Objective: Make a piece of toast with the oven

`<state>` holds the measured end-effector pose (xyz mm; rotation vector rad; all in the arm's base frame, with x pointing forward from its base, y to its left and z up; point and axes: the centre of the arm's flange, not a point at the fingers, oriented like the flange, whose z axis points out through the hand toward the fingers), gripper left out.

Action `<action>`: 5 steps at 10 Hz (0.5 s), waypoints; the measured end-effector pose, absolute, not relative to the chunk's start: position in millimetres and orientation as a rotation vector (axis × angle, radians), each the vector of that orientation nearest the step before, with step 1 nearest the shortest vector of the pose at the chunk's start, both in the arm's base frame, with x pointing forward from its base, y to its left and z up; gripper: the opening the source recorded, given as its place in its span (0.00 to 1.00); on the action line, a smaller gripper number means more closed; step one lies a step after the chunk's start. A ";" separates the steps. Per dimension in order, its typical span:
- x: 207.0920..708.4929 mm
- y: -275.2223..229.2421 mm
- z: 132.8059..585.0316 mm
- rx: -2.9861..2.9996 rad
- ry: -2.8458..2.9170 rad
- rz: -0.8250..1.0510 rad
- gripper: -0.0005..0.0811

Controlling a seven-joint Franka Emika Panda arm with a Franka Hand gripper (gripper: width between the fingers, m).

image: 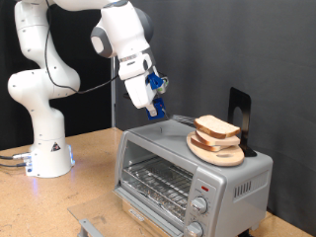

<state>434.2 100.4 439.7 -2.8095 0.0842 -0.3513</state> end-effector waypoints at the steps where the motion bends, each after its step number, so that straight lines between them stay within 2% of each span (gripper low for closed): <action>1: 434.8 99.5 440.6 -2.811 0.084 -0.361 0.53; 5: 438.5 98.7 448.2 -2.852 0.024 -0.429 0.53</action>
